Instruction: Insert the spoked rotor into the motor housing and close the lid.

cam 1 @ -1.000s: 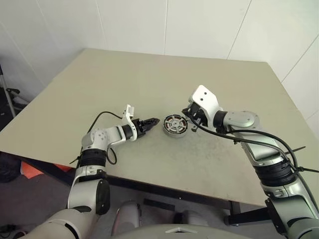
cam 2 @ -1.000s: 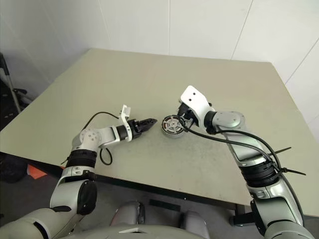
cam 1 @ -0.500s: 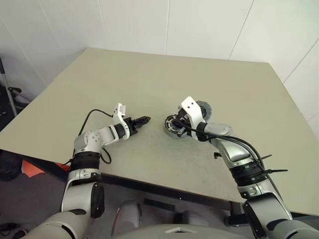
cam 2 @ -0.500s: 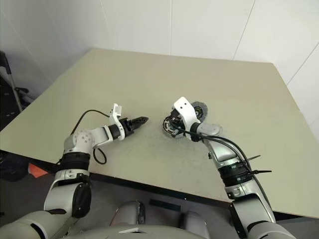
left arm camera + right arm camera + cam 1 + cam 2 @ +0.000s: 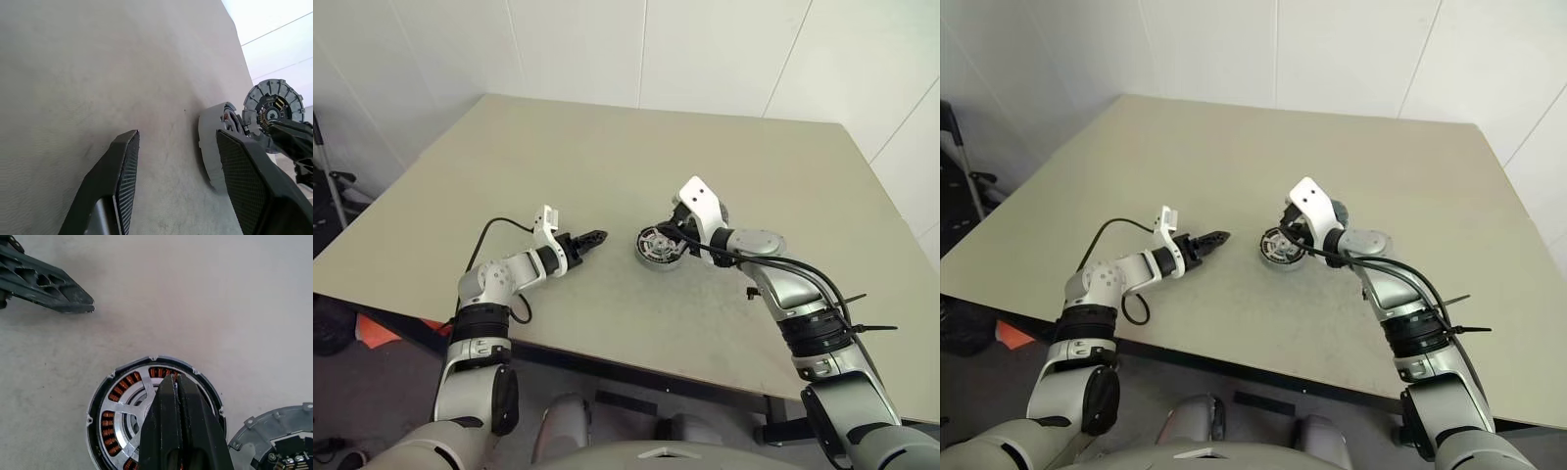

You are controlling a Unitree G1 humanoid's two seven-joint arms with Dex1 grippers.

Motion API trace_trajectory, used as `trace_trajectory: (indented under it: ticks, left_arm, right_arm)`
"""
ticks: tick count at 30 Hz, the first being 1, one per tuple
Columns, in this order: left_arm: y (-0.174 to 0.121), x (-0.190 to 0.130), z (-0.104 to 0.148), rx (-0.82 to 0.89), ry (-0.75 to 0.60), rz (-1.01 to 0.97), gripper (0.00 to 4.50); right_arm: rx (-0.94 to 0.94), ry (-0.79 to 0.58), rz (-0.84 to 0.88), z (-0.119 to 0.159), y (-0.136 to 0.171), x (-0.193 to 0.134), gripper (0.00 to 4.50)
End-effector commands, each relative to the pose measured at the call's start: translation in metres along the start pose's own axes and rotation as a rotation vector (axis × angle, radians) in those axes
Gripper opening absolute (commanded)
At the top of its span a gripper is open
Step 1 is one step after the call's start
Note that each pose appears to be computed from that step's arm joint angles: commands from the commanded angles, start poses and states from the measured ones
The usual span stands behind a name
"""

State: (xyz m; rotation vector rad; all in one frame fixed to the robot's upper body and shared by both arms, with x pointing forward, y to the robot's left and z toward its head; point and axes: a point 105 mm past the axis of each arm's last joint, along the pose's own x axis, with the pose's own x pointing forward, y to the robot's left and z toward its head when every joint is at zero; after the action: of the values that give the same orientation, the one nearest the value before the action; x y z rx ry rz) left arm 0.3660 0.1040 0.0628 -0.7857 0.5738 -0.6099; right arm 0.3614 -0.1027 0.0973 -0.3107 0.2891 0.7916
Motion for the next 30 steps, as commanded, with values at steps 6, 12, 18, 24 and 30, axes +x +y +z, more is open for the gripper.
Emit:
trace_trajectory:
  ticks: [6,12,18,24,30]
  left_arm:
    - [-0.029,-0.01,0.028,0.056,-0.114,-0.106,2.66]
    - [-0.025,-0.011,0.029,0.068,-0.117,-0.096,2.66]
    - [-0.025,-0.009,0.031,0.094,-0.117,-0.097,2.66]
    - [-0.028,-0.006,0.036,0.178,-0.104,-0.094,2.69]
    - [-0.029,0.0,0.022,0.555,0.005,0.007,2.69]
  right_arm:
    - [0.04,-0.014,-0.112,-0.022,-0.016,0.009,0.0]
    - [-0.092,-0.131,-0.025,0.027,-0.011,-0.011,0.0]
    - [-0.399,-0.05,0.139,0.058,0.008,-0.039,0.0]
    - [-0.755,0.164,0.407,0.047,0.023,-0.054,0.42]
    - [-0.978,0.32,0.556,0.023,0.015,-0.047,2.28]
